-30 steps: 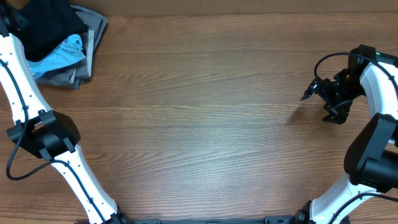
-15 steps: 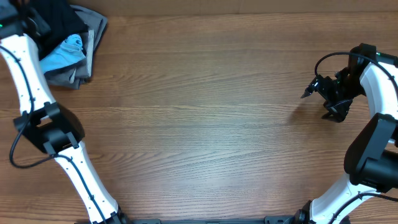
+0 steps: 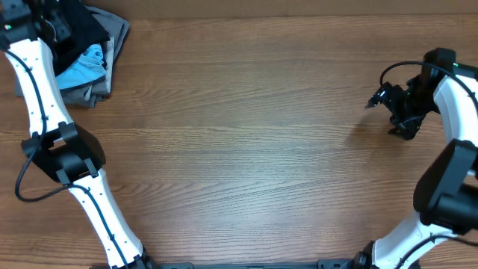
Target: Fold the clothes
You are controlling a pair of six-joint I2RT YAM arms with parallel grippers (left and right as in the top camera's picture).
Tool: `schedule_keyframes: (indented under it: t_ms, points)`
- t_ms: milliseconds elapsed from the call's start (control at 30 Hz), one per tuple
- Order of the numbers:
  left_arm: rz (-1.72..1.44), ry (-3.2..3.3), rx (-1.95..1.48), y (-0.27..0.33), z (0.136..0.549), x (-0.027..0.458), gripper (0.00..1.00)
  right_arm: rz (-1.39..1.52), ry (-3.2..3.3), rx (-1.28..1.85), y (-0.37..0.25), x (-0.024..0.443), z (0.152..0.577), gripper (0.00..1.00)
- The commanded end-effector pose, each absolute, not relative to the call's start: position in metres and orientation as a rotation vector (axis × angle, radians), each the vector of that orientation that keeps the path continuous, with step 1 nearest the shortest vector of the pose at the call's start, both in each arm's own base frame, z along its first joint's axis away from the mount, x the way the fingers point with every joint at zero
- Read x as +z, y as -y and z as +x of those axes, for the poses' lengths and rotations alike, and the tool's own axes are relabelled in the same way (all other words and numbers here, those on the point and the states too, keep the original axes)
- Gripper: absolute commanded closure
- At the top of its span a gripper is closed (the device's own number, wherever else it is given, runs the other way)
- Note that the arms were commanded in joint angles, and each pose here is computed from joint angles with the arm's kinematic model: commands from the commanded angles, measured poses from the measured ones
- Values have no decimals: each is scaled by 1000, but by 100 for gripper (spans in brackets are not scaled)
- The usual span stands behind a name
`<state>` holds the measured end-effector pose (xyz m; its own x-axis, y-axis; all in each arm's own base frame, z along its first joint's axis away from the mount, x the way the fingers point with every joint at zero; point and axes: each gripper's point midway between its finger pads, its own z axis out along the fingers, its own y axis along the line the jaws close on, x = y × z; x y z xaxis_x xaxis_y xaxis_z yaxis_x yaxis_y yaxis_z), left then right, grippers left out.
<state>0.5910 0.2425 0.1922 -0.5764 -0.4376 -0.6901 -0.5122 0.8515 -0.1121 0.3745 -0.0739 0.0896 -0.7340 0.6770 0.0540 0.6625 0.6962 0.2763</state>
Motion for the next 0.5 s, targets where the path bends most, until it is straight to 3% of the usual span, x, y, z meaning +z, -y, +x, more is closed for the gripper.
schedule_keyframes:
  t_ms: [0, 33, 200, 467]
  points:
    - [-558, -2035, 129, -220, 563, 344, 12, 1056, -2677, 408, 76, 152, 377, 6]
    - [-548, -2019, 115, -214, 555, 359, 0, 1042, -2652, 399, 76, 162, 375, 6]
    - [-472, -2025, -10, -177, 517, 403, 0, 945, -2485, 366, 68, 244, 339, 6]
    - [-513, -2186, -64, -161, 488, 376, 0, 855, -2303, 277, 46, 321, 237, 6]
